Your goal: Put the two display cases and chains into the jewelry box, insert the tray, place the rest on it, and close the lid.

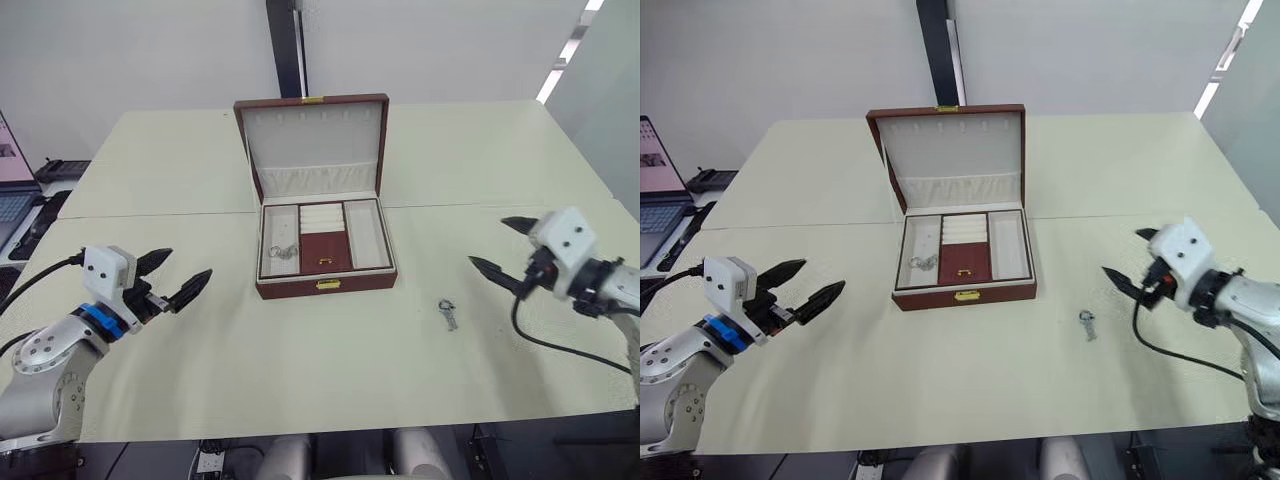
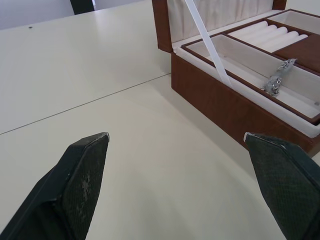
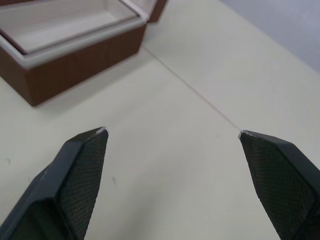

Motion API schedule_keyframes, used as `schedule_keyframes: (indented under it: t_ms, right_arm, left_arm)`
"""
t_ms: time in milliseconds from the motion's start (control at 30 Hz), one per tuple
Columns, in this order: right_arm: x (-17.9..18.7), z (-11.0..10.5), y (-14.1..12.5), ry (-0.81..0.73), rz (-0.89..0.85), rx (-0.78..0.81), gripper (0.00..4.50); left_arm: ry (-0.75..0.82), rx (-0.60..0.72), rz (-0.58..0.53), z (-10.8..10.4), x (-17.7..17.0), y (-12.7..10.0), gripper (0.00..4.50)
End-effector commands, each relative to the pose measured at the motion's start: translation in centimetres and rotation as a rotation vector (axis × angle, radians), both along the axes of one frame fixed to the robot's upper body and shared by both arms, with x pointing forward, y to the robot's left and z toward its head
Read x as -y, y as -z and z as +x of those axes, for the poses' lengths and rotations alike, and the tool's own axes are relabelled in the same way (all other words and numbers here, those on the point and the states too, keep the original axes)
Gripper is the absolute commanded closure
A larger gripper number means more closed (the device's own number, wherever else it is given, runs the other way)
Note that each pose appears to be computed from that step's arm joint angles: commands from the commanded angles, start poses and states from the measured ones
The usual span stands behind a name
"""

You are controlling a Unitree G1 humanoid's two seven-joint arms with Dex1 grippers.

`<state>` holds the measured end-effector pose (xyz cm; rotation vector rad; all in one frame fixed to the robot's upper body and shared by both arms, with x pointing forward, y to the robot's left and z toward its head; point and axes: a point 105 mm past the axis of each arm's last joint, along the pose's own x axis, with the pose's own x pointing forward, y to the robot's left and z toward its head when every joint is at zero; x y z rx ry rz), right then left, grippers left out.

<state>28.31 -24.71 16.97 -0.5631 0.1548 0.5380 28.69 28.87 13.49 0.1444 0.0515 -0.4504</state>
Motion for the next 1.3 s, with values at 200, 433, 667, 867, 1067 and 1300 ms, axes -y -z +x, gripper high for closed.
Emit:
schedule_keyframes:
  t_ms: [200,433,667,867,1067,1300]
  right_arm:
    - [3.7,-3.5,3.0,0.110,-0.027,-0.029,0.06]
    - [3.7,-4.3,4.0,0.131,0.047,-0.077,0.06]
    - [3.9,-4.1,3.8,0.126,0.039,-0.072,0.06]
    - [3.8,-4.1,3.5,0.123,0.057,-0.067,0.06]
    - [2.9,-4.5,3.3,0.086,0.070,-0.070,0.06]
    - [1.0,-5.7,2.9,0.060,0.126,-0.093,0.06]
  left_arm:
    - [-0.104,-0.037,0.034,-0.6,-3.8,1.5,0.00]
    - [-0.100,-0.066,0.020,-1.2,-4.5,2.2,0.00]
    - [-0.030,-0.062,0.039,-1.6,-3.3,1.7,0.00]
    - [0.190,-0.106,0.060,-2.6,0.8,-0.3,0.00]
    - [0.544,-0.085,0.085,-4.2,7.6,-2.5,0.00]
    - [0.953,0.081,0.035,-7.5,14.2,-5.3,0.00]
